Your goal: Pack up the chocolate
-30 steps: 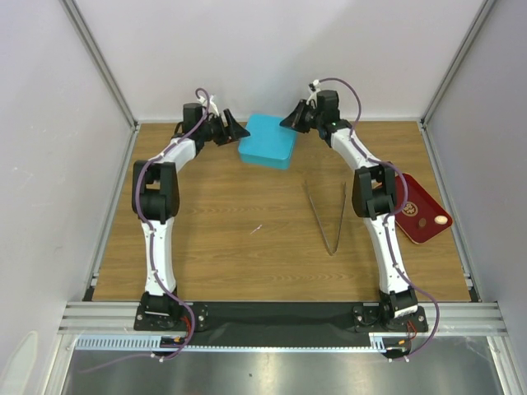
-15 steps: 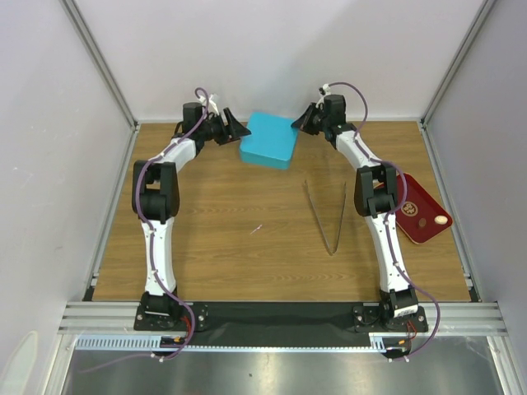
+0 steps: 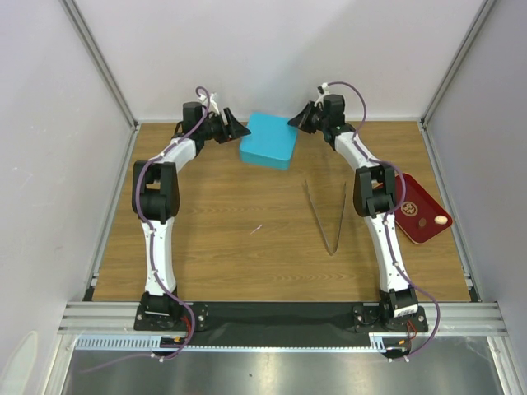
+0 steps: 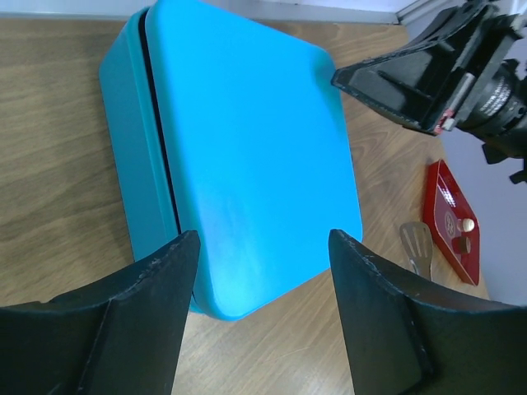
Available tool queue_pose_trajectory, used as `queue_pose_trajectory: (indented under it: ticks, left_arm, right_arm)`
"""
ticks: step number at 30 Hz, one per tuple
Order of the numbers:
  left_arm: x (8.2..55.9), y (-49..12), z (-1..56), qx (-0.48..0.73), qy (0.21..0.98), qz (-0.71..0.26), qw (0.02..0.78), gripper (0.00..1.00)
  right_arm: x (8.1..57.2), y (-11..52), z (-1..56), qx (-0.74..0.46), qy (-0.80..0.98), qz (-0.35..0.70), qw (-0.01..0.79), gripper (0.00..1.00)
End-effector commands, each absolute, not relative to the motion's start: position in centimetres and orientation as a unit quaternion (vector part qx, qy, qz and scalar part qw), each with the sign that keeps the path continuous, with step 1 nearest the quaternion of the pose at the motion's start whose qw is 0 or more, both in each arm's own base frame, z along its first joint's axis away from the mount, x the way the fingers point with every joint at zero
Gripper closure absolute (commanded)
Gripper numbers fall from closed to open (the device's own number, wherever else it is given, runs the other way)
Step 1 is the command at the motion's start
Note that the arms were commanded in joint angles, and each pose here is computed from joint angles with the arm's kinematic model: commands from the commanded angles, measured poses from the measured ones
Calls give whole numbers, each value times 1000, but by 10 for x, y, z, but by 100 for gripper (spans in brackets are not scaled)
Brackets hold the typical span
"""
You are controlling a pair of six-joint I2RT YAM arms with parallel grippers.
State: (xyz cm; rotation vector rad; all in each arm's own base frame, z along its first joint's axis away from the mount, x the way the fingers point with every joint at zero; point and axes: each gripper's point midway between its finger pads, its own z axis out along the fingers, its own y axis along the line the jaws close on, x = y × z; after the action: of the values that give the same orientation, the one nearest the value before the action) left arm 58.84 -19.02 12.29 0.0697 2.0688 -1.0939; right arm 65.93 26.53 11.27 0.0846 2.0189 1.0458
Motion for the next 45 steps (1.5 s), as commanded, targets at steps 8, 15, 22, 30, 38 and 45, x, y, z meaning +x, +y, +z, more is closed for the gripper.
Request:
queue_pose_trajectory:
  ticks: [8, 15, 22, 30, 38, 45]
  left_arm:
    - [593, -213, 195, 131, 746, -460, 463, 34]
    - [608, -224, 179, 143, 749, -455, 460, 37]
    - [615, -226, 149, 135, 760, -452, 448, 37]
    - [620, -219, 129, 119, 780, -425, 444, 37]
    - [620, -214, 119, 109, 789, -412, 442, 36]
    - [619, -218, 125, 109, 780, -429, 442, 35]
  right_arm:
    - [665, 277, 160, 2, 761, 449, 469, 99]
    - [646, 274, 189, -24, 773, 427, 469, 99]
    - [589, 267, 179, -71, 829, 333, 443, 100]
    - [529, 273, 148, -106, 873, 291, 378, 100]
    - [505, 285, 115, -122, 881, 262, 374, 100]
    - [520, 282, 113, -122, 873, 249, 401, 100]
